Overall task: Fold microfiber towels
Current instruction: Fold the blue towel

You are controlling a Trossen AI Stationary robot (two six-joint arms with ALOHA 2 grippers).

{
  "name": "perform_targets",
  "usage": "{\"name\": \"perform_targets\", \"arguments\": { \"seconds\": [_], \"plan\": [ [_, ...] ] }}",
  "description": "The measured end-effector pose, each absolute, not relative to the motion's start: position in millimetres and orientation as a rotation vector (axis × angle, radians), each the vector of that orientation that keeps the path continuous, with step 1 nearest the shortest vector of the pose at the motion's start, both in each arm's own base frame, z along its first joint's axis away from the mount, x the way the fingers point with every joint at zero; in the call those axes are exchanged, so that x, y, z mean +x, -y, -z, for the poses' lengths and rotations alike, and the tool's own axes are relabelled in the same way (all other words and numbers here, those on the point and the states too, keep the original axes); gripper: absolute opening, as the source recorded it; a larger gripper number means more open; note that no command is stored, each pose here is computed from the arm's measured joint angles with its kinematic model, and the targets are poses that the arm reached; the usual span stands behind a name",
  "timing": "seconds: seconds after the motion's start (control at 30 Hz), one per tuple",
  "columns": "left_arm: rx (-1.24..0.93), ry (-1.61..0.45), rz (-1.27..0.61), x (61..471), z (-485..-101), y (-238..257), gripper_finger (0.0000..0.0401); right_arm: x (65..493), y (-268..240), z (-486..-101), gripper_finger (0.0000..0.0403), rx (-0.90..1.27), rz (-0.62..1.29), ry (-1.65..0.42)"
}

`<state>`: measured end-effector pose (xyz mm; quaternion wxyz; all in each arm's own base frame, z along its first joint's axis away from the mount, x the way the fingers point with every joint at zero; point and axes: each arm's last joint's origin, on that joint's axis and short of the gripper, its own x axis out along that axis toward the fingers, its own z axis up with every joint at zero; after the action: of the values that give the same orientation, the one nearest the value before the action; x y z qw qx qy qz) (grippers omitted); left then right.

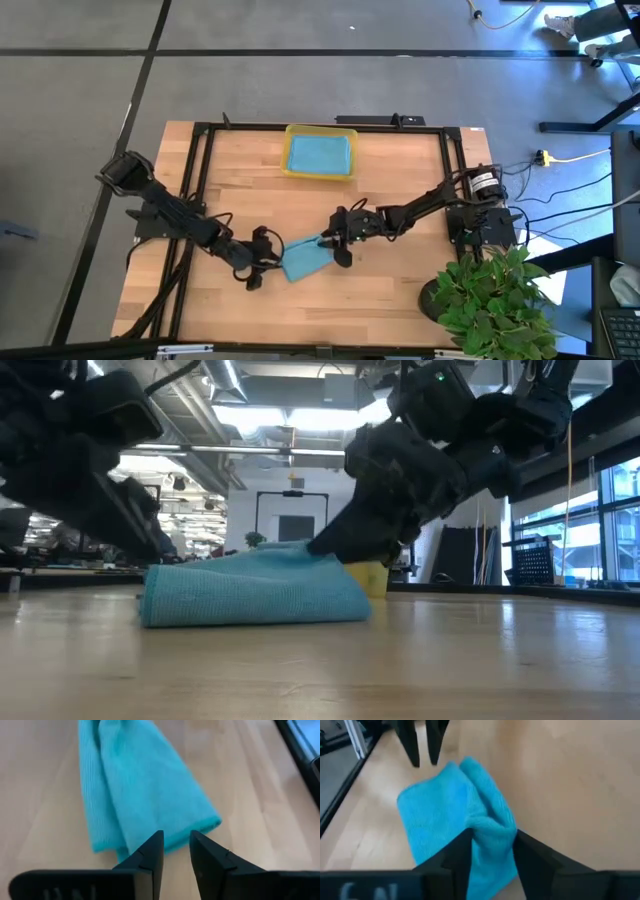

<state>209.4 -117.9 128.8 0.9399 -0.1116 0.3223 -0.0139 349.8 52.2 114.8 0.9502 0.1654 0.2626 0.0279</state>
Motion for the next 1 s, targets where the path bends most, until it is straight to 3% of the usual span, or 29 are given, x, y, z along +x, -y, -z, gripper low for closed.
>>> {"name": "perform_targets", "arguments": {
  "seconds": [0.23,0.57,0.73,1.0],
  "plan": [
    [-0.173,-0.597,0.08,219,-145,128,0.0083,345,-51,-128,0.0185,0.276,-0.051,-0.556],
    [-0.06,-0.54,0.136,224,-158,140,0.0082,344,-72,-145,0.0185,0.04,-0.181,-0.425],
    [-0.046,-0.545,0.115,225,-155,139,0.008,347,-75,-131,0.0141,0.024,-0.214,-0.444],
    [-0.021,-0.581,0.084,230,-136,142,0.008,352,-64,-110,0.0017,0.059,-0.167,-0.479]
  ]
}}
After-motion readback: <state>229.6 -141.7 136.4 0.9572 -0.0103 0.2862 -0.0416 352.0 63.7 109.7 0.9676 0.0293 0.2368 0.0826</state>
